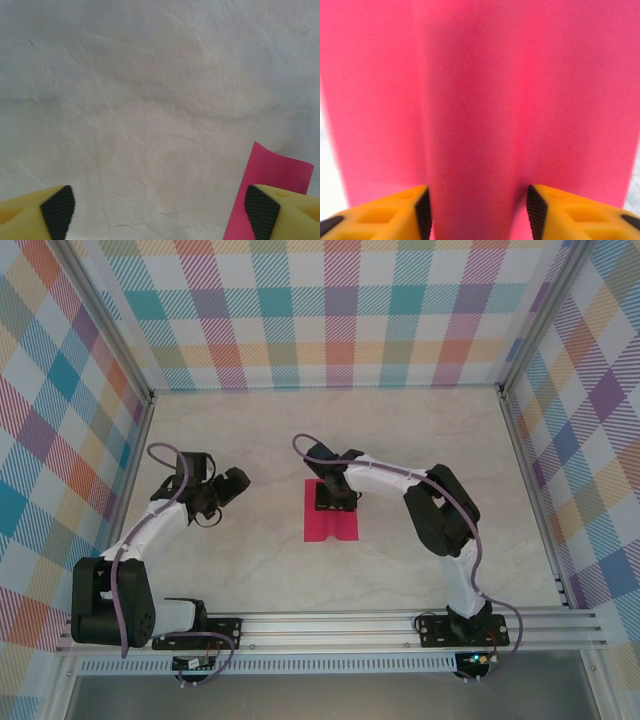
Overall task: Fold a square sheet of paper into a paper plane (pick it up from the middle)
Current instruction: Fold the square sheet of paper in half at the center of the table.
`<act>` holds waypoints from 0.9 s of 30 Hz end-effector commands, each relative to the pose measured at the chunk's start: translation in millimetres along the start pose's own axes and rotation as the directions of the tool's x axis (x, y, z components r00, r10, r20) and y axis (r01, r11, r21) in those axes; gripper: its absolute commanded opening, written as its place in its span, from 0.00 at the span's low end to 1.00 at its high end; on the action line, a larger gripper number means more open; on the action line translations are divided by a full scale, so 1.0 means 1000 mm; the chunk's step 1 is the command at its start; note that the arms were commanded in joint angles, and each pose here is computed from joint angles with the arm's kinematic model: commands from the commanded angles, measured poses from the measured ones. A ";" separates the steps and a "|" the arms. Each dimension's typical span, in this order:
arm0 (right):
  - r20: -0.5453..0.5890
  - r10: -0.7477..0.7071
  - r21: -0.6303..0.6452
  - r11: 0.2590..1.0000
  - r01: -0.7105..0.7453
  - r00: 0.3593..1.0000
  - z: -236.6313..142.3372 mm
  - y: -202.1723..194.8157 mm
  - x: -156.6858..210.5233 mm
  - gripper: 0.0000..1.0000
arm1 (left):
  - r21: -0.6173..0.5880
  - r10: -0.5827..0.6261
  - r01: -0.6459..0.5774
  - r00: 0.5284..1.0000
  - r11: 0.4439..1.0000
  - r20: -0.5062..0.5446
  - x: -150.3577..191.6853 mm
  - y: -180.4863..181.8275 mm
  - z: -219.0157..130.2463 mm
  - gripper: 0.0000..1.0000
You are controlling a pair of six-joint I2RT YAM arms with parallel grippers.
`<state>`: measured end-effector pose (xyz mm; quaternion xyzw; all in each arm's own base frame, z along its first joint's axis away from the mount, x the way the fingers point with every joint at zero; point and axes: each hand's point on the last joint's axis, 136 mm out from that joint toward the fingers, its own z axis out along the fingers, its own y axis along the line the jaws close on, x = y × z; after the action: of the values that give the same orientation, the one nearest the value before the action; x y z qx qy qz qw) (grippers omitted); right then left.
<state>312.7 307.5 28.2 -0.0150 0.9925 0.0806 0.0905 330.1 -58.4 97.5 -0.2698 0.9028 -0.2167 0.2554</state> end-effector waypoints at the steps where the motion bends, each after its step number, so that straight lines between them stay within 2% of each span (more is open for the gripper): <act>1: 0.100 -0.062 -0.296 0.951 0.089 0.993 -0.048 0.050 -0.010 0.42 | 0.159 -0.019 0.025 0.999 0.987 -0.038 0.011 -0.027 0.002 0.82; 4: 0.100 -0.074 -0.478 0.871 0.113 0.992 -0.073 0.067 -0.005 0.32 | 0.215 -0.022 0.035 0.998 0.976 -0.062 0.024 -0.037 0.009 0.76; 7: 0.063 -0.073 -0.562 0.821 0.096 0.995 -0.080 0.068 0.002 0.24 | 0.249 -0.012 0.030 0.997 0.968 -0.074 0.034 -0.046 0.014 0.75; 11: -0.001 -0.064 -0.643 0.765 0.048 0.998 -0.077 0.069 0.004 0.24 | 0.274 0.019 0.005 0.996 0.962 -0.086 0.044 -0.057 0.020 0.73; 16: -0.074 -0.043 -0.651 0.759 -0.015 0.996 -0.055 0.056 0.002 0.24 | 0.284 0.066 -0.030 0.991 0.958 -0.117 0.061 -0.067 0.036 0.69; 22: -0.111 -0.064 -0.645 0.764 -0.023 0.992 -0.034 0.037 0.005 0.24 | 0.289 0.128 -0.081 0.980 0.954 -0.149 0.088 -0.083 0.056 0.61; 27: -0.155 -0.078 -0.640 0.767 -0.040 0.985 -0.018 0.027 0.009 0.24 | 0.308 0.163 -0.109 0.975 0.945 -0.154 0.106 -0.099 0.067 0.52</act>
<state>306.5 331.4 58.3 -0.0423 0.9151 0.4007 0.0142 316.7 -198.6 49.9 -0.1540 0.9059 -0.3408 0.1987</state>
